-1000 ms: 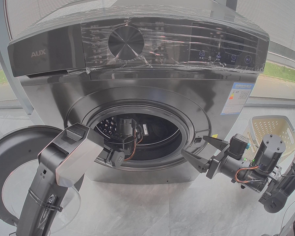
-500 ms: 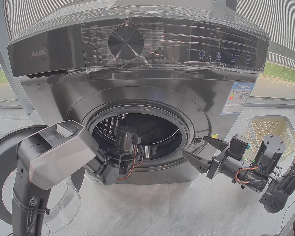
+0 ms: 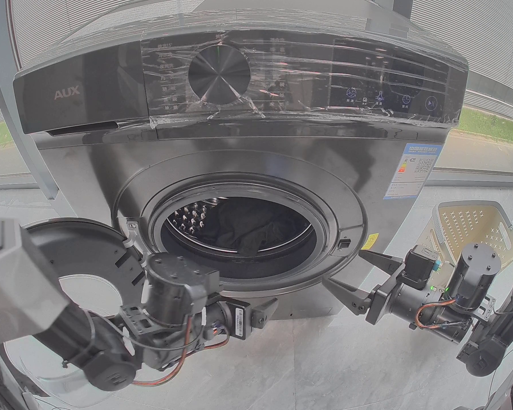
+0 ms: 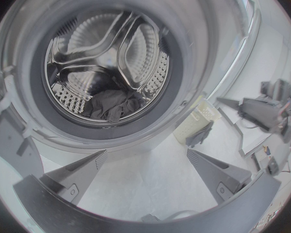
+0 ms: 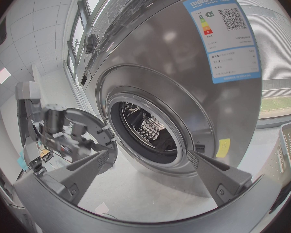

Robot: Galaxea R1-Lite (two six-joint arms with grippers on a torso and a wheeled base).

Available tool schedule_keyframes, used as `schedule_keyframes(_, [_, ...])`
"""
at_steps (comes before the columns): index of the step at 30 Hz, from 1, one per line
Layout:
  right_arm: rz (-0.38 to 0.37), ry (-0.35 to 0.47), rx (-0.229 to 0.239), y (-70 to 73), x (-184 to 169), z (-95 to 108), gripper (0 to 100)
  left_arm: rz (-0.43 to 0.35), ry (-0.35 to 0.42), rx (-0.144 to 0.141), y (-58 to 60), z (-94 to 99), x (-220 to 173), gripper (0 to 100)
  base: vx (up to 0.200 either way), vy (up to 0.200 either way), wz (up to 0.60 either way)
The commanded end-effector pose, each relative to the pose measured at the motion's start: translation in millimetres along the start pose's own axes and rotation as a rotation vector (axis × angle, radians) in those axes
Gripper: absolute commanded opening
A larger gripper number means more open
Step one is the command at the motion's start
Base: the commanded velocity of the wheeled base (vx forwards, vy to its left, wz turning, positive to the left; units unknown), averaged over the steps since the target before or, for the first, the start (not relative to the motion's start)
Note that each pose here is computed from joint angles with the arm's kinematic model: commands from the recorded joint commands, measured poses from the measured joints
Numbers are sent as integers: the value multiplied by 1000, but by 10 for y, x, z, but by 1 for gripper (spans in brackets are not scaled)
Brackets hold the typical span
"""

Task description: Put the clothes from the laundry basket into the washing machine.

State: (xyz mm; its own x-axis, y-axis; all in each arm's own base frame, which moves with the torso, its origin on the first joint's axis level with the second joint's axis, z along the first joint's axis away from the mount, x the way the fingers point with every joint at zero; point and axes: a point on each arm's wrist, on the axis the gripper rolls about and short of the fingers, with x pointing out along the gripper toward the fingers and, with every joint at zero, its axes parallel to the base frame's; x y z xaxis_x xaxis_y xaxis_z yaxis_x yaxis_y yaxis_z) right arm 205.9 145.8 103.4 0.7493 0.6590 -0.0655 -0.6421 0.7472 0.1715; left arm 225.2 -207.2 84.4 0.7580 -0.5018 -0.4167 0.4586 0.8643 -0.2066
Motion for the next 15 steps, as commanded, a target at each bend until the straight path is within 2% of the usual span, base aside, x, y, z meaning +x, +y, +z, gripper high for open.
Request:
schedule_keyframes(1, [-27, 43, 1, -2, -309, -53, 100, -95, -164, -72, -14, 179, -941, 100, 0, 0, 0])
schedule_keyframes(3, [-63, 34, 6, -9, -466, -27, 100, -93, -224, -122, 62, 218, -1175, 100, 0, 0, 0])
schedule_keyframes(4, [-83, 34, 6, -19, -525, -25, 100, -91, -243, -135, 98, 218, -1262, 100, 0, 0, 0])
schedule_keyframes(7, [-128, 30, 6, -44, -632, -21, 100, -80, -272, -149, 162, 213, -1383, 100, 0, 0, 0])
schedule_keyframes(8, [-165, -6, 7, -58, -673, 36, 100, -63, -284, -152, 222, 187, -1453, 100, 0, 0, 0])
schedule_keyframes(9, [-180, -28, 8, -55, -699, 70, 100, -53, -283, -153, 254, 154, -1490, 100, 0, 0, 0])
schedule_keyframes(12, [-206, -69, 2, -45, -750, 134, 100, -35, -246, -122, 316, -8, -1563, 100, 0, 0, 0])
schedule_keyframes(13, [-208, -71, 2, -45, -752, 137, 100, -33, -245, -120, 321, -15, -1567, 100, 0, 0, 0])
schedule_keyframes(14, [-227, -88, -7, -41, -775, 164, 100, -21, -233, -95, 348, -79, -1602, 100, 0, 0, 0])
schedule_keyframes(15, [-233, -94, -9, -40, -781, 172, 100, -17, -231, -88, 359, -95, -1616, 100, 0, 0, 0])
